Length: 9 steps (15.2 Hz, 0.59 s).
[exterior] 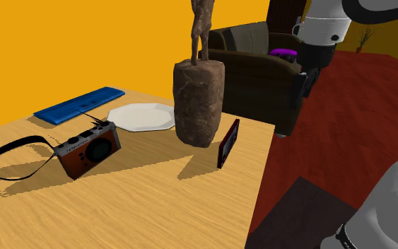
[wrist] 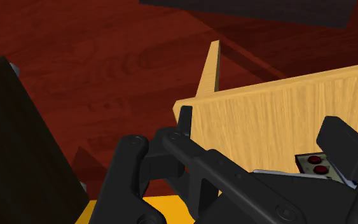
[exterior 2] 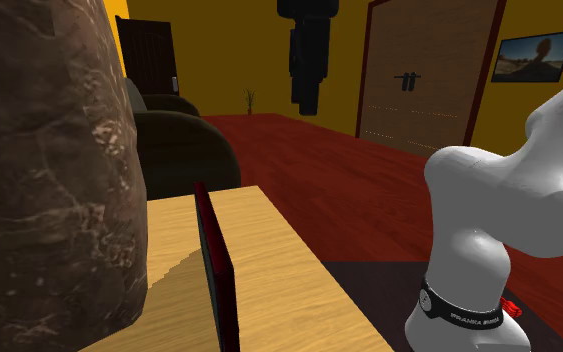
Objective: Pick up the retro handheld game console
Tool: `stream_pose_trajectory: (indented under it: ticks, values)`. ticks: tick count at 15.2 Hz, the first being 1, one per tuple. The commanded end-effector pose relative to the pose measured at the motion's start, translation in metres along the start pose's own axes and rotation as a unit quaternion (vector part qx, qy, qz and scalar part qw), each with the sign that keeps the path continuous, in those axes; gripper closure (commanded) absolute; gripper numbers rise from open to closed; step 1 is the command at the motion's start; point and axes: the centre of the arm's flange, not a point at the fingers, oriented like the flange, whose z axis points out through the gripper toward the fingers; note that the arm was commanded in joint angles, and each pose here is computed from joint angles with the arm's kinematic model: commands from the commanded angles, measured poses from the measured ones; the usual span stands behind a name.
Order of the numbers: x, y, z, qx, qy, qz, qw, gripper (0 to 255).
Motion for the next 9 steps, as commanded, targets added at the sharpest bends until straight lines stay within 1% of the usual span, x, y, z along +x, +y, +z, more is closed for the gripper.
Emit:
stream_pose_trajectory:
  ticks: [1,2,3,4,5,6,7,8,9]
  values:
    - [0.0,0.0,0.0,0.0,0.0,0.0,1.0,0]
    - [0.0,-0.012,0.003,0.002,-0.002,0.037,0.9993,0]
    - [0.001,-0.024,0.007,0.004,-0.004,0.074,0.9972,0]
    - [0.003,-0.036,0.01,0.006,-0.006,0.111,0.9938,0]
    - [0.006,-0.048,0.013,0.007,-0.008,0.148,0.9889,0]
    - [0.01,-0.06,0.016,0.009,-0.01,0.184,0.9827,0]
    - [0.014,-0.071,0.019,0.011,-0.012,0.221,0.9752,0]
    - [0.019,-0.082,0.022,0.013,-0.014,0.257,0.9663,0]
    - [0.026,-0.093,0.025,0.015,-0.016,0.293,0.956,0]
